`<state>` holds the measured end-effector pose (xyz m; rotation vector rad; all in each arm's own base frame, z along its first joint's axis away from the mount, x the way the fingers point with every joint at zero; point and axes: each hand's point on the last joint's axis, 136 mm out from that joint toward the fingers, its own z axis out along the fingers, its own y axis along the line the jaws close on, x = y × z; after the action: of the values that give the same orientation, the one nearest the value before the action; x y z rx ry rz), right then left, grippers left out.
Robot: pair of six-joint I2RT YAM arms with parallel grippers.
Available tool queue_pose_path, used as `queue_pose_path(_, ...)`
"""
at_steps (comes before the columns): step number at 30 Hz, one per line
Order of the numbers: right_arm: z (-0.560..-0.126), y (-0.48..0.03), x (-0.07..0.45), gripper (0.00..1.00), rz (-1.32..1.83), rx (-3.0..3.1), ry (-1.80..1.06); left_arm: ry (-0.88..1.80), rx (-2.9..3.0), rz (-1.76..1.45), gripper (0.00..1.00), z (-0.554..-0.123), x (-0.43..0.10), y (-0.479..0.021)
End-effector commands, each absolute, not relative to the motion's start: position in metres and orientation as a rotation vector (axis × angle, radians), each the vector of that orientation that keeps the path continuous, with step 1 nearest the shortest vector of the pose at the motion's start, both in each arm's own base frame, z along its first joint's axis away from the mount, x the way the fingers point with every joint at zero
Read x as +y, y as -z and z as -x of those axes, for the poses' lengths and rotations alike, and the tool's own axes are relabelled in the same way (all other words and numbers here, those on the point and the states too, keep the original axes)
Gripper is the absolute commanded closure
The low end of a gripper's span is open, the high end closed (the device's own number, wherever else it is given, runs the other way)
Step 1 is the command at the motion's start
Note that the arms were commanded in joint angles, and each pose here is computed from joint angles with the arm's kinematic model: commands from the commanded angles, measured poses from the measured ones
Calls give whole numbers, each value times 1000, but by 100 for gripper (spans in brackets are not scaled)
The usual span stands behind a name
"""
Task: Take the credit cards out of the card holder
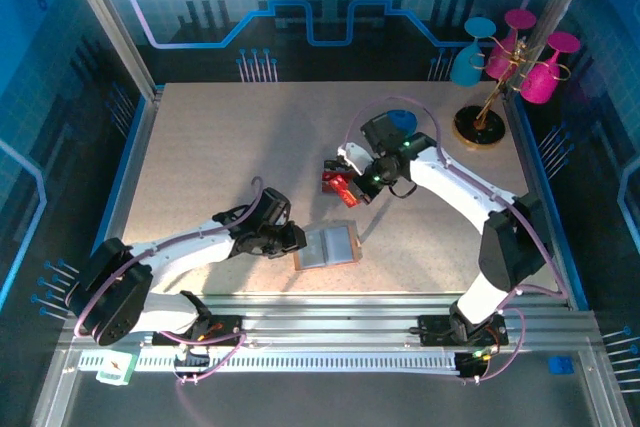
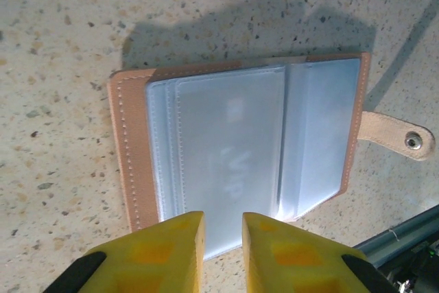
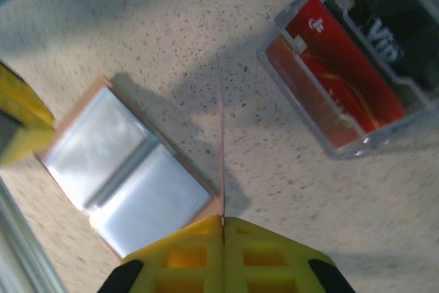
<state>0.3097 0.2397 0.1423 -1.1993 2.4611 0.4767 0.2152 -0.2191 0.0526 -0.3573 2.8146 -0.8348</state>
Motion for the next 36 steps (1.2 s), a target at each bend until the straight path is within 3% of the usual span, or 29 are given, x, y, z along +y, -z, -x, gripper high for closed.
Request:
queue_pose_path(1, -316, -144, 231, 100, 1521, 2315, -349, 805, 2820, 386, 78, -211, -209, -51)
queue_pose_path(7, -341, -141, 230, 100, 1748, 2254, -218, 797, 2824, 384, 78, -211, -207, -51)
queue_pose_path(19, -380, -129, 229, 100, 1910, 2245, -47, 787, 2822, 403, 77, -210, -200, -51)
queue_pose_path(36, -390, -101, 246, 100, 2016, 2273, -80, 795, 2824, 423, 77, -219, -195, -53)
